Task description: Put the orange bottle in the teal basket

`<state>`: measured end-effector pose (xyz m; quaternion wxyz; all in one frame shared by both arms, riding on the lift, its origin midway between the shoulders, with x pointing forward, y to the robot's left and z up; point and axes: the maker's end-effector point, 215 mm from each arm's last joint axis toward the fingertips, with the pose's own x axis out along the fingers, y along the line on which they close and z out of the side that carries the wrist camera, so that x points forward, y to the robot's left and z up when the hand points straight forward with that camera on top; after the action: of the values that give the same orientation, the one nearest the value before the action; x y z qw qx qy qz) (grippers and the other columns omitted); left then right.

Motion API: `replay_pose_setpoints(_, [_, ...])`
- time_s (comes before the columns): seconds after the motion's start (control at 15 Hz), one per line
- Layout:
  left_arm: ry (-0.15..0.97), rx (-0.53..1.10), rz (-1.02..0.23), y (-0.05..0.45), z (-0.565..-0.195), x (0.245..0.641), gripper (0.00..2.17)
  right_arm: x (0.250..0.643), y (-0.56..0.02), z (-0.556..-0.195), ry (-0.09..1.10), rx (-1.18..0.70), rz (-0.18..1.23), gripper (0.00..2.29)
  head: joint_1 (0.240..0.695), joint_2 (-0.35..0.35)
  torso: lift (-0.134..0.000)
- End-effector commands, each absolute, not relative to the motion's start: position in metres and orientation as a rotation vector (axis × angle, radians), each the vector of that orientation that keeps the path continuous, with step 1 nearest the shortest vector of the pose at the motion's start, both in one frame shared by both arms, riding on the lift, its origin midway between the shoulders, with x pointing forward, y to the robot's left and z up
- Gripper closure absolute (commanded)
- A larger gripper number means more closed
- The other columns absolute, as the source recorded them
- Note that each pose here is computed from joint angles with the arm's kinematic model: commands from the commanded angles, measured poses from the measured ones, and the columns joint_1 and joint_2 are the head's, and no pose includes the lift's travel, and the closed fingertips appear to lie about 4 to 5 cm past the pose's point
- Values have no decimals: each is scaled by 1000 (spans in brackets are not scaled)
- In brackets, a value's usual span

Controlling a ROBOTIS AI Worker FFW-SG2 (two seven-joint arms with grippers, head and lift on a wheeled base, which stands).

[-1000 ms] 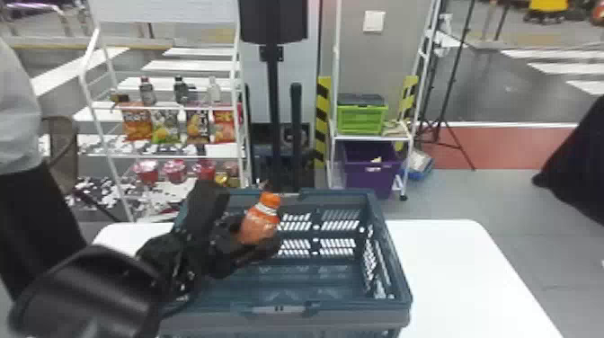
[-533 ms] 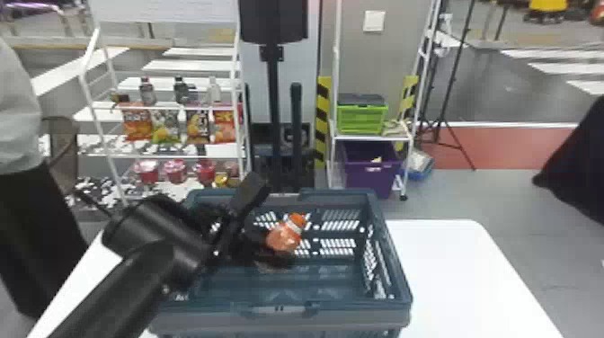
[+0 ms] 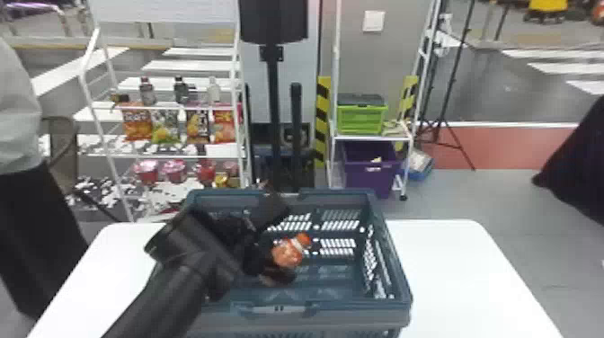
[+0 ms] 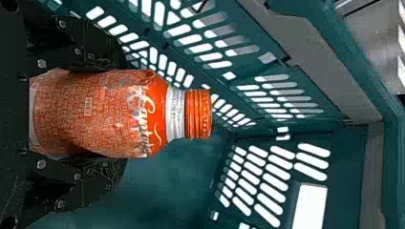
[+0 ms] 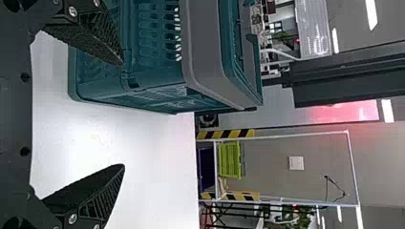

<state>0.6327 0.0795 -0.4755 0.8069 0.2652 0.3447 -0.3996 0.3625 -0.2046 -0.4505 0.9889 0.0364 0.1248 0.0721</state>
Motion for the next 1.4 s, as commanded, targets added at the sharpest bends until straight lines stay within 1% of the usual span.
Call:
replay_pose_setpoints(0.0, [764, 591, -864, 84, -484, 627, 583, 363, -204, -451, 251, 74, 146, 124, 499, 0, 0])
replay_pose_setpoints(0.07, [776, 599, -869, 83, -488, 625, 522, 363, -204, -452, 252, 74, 146, 124, 499, 0, 0])
replay_pose_setpoints(0.27, [779, 601, -864, 86, -490, 624, 468, 364, -201, -452, 252, 76, 150, 124, 499, 0, 0])
replay_pose_setpoints(0.33, [774, 600, -861, 85, -489, 625, 360, 364, -200, -452, 252, 77, 151, 124, 499, 0, 0])
replay_pose_setpoints(0.53, [761, 581, -849, 85, -485, 627, 235, 362, -200, -452, 254, 77, 151, 124, 499, 0, 0])
replay_pose_setpoints(0.6, [754, 574, -846, 85, -484, 628, 228, 362, -201, -452, 254, 76, 150, 124, 499, 0, 0])
replay_pose_setpoints(0.73, [712, 546, -836, 83, -469, 632, 228, 362, -200, -451, 252, 77, 151, 124, 499, 0, 0])
replay_pose_setpoints(0.87, [659, 499, -804, 90, -442, 639, 228, 361, -200, -451, 252, 77, 151, 124, 499, 0, 0])
replay_pose_setpoints(1.0, [656, 445, -791, 97, -423, 633, 228, 361, -201, -449, 249, 76, 150, 124, 499, 0, 0])
replay_pose_setpoints(1.33, [576, 304, -711, 121, -355, 628, 228, 360, -201, -446, 249, 75, 152, 124, 499, 0, 0])
